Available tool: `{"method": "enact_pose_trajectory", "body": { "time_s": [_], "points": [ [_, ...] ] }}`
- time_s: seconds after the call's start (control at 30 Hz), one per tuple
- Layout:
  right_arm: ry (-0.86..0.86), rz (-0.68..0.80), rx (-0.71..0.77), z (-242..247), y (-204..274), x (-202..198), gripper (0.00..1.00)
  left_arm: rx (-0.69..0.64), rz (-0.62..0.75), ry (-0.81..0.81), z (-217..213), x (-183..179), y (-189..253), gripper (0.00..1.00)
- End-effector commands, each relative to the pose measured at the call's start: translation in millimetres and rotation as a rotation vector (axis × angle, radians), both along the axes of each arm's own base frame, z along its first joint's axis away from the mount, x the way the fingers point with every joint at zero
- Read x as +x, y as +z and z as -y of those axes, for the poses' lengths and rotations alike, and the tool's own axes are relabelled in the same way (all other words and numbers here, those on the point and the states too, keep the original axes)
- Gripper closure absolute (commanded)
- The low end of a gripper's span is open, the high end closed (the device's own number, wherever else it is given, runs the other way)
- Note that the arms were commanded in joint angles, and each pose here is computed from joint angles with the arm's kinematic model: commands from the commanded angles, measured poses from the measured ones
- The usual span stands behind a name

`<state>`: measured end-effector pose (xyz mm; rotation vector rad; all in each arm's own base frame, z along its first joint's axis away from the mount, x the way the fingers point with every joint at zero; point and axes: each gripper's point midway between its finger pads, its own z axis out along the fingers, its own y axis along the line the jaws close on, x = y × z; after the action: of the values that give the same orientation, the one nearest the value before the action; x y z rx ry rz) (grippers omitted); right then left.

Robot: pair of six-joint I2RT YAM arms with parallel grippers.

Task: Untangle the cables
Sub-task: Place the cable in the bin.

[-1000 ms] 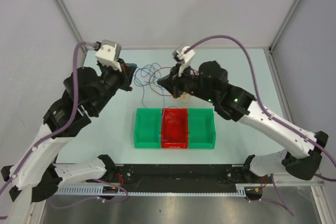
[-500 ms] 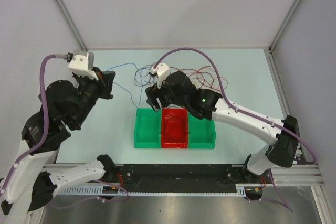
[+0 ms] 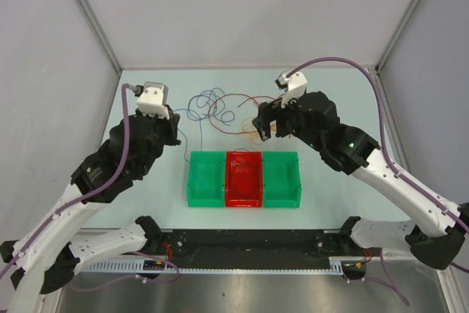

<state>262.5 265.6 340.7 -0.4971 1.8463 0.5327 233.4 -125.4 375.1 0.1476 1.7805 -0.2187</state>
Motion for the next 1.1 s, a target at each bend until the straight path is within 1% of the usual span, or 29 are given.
{"method": "enact_pose_trajectory", "body": {
  "time_s": [0.0,0.3,0.43,0.63,0.7,0.83,0.87,0.93,1.07],
  "points": [
    [-0.055,-0.047,-0.012,23.0,-13.4,1.1,0.09,-0.058,0.024,0.033,3.8,7.7,1.9,1.0],
    [-0.084,-0.067,-0.018,36.1,-22.2,6.6,0.09,-0.028,-0.038,0.064,4.0,10.4,-38.8,1.0],
    [-0.069,-0.077,-0.01,32.2,-25.2,6.9,0.09,-0.015,-0.092,0.083,1.9,7.8,-66.8,1.0],
    [-0.051,-0.091,-0.006,25.6,-30.1,8.0,0.09,-0.011,-0.157,0.127,-3.6,3.7,-92.5,1.0],
    [-0.049,-0.095,-0.004,23.9,-30.8,8.8,0.09,-0.028,-0.187,0.134,-1.8,2.0,-102.4,1.0],
    [-0.045,-0.102,0.0,21.6,-32.6,9.2,0.09,-0.042,-0.253,0.142,5.0,0.9,-132.2,1.0],
    [-0.044,-0.106,-0.003,21.2,-34.0,9.3,0.09,-0.03,-0.281,0.149,6.3,0.4,-146.5,1.0],
    [-0.042,-0.112,-0.005,20.6,-35.9,8.6,0.09,-0.019,-0.306,0.149,8.5,0.0,-160.9,1.0],
    [-0.047,-0.118,-0.012,22.4,-38.3,8.2,0.09,-0.029,-0.343,0.181,7.1,-1.9,-178.6,1.0]
  ]
}}
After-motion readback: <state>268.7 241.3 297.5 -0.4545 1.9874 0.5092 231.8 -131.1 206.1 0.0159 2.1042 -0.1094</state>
